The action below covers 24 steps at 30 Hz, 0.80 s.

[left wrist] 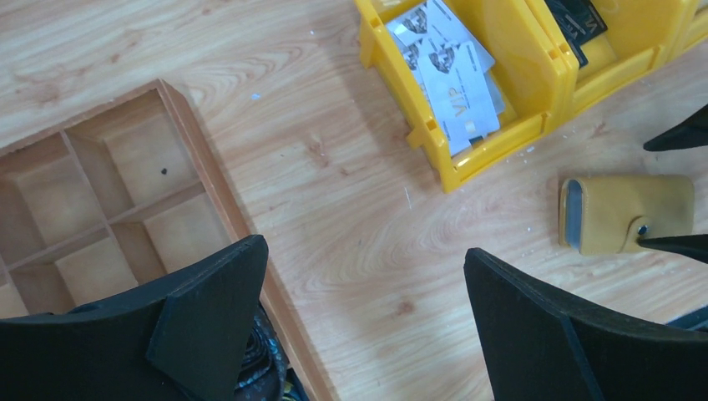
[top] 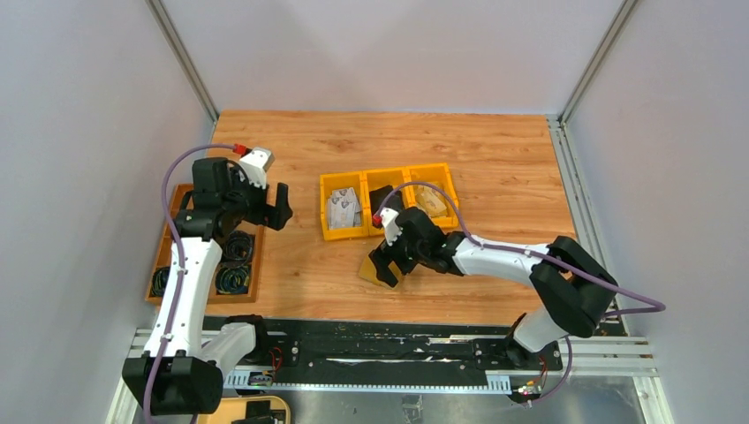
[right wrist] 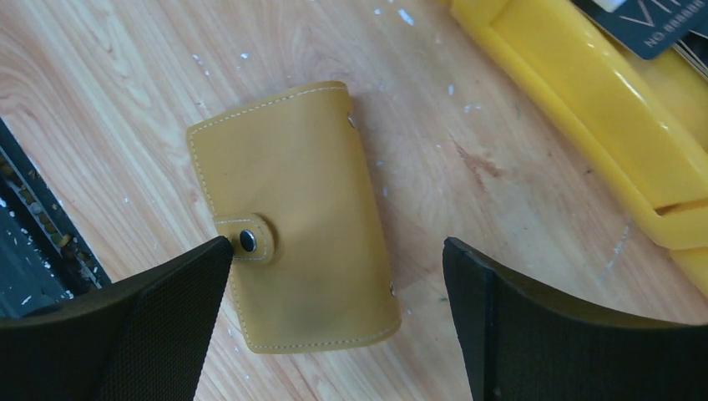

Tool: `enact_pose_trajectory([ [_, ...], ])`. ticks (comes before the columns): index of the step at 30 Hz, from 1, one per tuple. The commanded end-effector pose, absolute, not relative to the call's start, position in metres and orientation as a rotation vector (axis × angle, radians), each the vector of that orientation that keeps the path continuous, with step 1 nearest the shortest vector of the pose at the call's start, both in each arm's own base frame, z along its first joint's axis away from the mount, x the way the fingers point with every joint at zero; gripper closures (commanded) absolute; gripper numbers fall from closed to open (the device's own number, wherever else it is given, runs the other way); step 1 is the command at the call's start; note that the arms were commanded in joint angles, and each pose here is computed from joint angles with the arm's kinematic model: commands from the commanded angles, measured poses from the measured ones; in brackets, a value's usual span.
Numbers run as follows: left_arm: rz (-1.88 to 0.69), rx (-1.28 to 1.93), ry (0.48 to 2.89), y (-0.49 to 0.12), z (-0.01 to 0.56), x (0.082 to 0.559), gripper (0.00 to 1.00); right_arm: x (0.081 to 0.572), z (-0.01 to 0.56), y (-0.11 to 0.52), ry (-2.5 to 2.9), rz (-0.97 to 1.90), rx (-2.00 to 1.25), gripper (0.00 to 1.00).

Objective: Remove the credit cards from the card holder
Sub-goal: Pick up the card holder from the center of the board.

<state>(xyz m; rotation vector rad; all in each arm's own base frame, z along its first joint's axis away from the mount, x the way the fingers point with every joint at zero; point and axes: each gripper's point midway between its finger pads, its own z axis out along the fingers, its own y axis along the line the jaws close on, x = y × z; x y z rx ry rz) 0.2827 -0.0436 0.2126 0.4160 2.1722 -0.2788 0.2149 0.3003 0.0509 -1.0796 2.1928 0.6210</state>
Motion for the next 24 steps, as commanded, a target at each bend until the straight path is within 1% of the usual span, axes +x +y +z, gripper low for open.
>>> enact_pose_trajectory([
  [1,-0.309,0.453,2.172,-0.048,0.222,0.275,0.0,0.201,0.039,0.305,2.178,0.587,-1.184,0.0],
  [13,-0.352,0.478,2.152,-0.055,0.233,0.271,0.0,0.181,0.026,0.309,2.172,0.537,-1.259,0.0],
  [16,-0.367,0.478,2.148,-0.057,0.235,0.269,0.0,0.183,0.02,0.305,2.153,0.458,-1.298,0.0],
  [21,-0.398,0.481,2.129,-0.062,0.244,0.266,0.0,0.182,0.009,0.304,2.159,0.388,-1.316,0.07],
  [22,-0.404,0.482,2.126,-0.063,0.245,0.265,0.0,0.182,0.009,0.305,2.159,0.382,-1.313,0.1],
  [24,-0.415,0.475,2.122,-0.064,0.249,0.264,0.0,0.187,0.011,0.305,2.149,0.349,-1.294,0.19],
])
